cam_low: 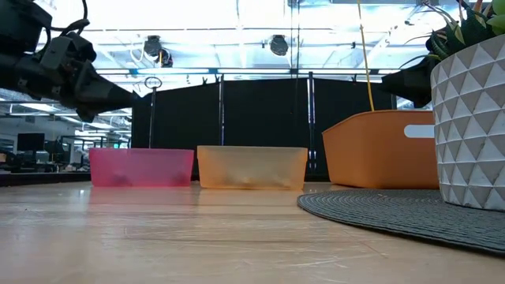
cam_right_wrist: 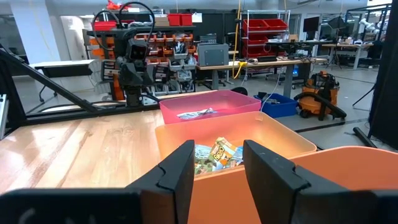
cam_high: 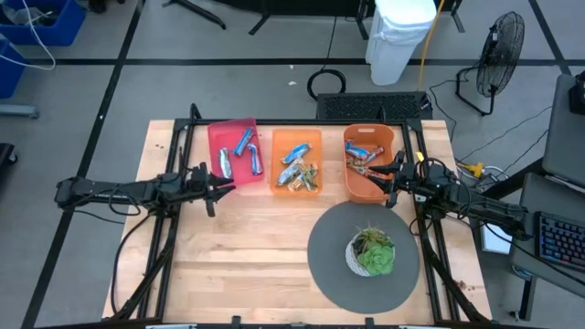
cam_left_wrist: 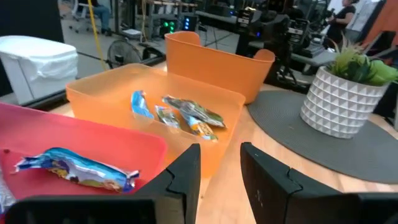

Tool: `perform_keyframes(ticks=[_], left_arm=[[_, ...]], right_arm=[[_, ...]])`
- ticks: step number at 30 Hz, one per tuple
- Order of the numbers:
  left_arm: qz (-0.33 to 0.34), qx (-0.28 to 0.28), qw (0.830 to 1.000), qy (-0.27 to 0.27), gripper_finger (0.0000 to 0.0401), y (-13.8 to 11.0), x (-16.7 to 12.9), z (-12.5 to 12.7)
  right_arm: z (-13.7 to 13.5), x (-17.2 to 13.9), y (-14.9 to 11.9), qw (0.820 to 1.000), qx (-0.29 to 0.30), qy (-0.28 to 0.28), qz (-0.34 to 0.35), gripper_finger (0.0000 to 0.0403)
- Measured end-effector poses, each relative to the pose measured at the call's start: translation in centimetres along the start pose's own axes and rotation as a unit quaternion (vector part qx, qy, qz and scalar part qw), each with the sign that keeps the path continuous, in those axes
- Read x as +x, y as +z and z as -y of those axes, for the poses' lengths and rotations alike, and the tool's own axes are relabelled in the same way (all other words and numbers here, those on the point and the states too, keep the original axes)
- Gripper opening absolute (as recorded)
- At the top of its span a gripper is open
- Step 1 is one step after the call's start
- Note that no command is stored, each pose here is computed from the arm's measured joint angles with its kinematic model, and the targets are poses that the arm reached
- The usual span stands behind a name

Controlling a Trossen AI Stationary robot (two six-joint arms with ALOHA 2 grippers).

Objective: Pick and place Granola Bars by type
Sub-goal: Return to Home Position

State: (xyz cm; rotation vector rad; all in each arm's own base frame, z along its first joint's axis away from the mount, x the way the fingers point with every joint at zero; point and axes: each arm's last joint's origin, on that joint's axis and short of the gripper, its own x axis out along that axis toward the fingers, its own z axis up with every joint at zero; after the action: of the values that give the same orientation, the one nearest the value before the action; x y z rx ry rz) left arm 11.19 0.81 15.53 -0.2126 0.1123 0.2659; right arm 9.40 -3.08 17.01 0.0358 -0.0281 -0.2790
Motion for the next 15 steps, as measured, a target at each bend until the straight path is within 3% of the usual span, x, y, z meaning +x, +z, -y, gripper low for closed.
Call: perform_keyframes(ticks=[15], left_arm=[[-0.004, -0.004, 1.0, -0.001, 0.0118, -0.07, 0.01, 0.0]], right_arm=[[0.0, 0.0, 0.0, 1.0, 0.0, 0.0, 0.0, 0.0128]])
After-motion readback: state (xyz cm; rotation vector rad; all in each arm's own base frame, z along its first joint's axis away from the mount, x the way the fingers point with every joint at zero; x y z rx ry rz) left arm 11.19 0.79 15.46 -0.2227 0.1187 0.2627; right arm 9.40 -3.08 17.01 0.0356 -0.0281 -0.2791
